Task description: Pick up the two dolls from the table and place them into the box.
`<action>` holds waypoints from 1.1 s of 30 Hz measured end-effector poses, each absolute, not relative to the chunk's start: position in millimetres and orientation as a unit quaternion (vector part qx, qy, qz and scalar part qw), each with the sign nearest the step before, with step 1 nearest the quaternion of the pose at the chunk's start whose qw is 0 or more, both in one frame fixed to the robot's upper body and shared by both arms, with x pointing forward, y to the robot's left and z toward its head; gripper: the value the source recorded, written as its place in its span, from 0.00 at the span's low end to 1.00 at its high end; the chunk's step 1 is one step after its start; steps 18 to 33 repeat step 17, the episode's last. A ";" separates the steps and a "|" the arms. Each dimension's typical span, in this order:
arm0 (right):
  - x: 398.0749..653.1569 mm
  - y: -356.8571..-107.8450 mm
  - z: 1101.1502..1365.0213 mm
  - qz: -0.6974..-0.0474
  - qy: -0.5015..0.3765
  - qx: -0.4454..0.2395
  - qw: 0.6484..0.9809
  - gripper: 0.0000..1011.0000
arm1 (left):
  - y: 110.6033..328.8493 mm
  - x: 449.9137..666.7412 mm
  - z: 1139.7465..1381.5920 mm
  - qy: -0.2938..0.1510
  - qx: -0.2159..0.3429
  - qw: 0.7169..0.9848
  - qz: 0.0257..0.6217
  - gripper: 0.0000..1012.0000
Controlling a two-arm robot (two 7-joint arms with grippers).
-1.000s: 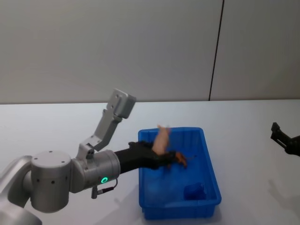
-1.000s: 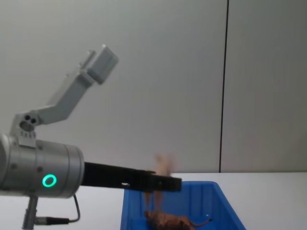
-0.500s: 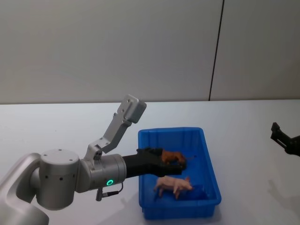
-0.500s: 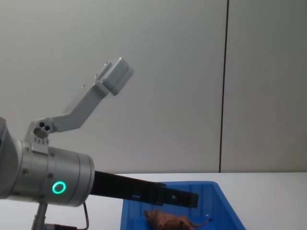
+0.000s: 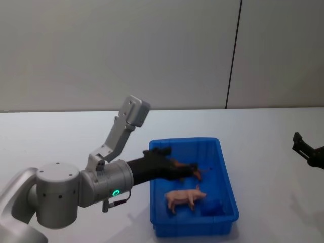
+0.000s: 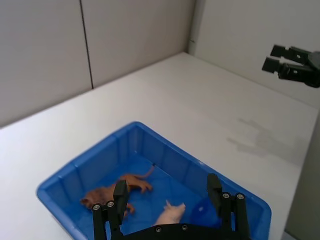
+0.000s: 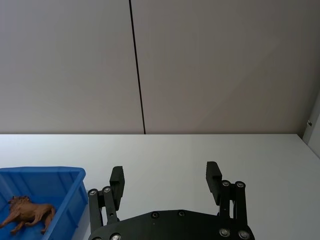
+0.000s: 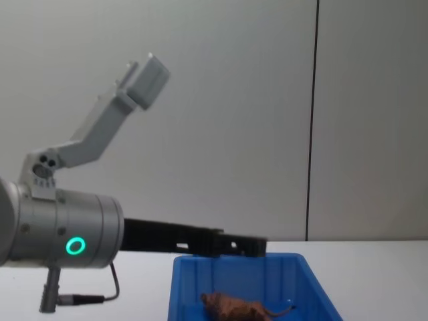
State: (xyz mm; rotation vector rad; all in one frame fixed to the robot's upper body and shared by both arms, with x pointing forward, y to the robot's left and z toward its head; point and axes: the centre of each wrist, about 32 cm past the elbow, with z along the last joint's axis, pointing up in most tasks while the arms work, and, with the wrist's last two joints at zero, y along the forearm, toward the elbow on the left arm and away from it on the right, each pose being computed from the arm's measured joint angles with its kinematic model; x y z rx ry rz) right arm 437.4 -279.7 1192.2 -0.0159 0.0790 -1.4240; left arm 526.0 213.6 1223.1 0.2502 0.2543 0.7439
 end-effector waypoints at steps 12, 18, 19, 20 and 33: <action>437.4 -279.7 1192.2 -0.653 0.036 -0.007 0.756 0.99 | 220.1 509.2 1235.7 0.058 0.072 0.902 0.423 0.99; 437.4 -279.7 1192.3 -0.653 0.036 -0.007 0.756 0.99 | 222.8 501.9 1240.9 0.030 0.052 0.892 0.449 0.99; 437.4 -279.7 1192.3 -0.653 0.036 -0.007 0.756 0.99 | 222.8 501.9 1240.9 0.030 0.052 0.892 0.449 0.99; 437.4 -279.7 1192.3 -0.653 0.036 -0.007 0.756 0.99 | 222.8 501.9 1240.9 0.030 0.052 0.892 0.449 0.99; 437.4 -279.7 1192.3 -0.653 0.036 -0.007 0.756 0.99 | 222.8 501.9 1240.9 0.030 0.052 0.892 0.449 0.99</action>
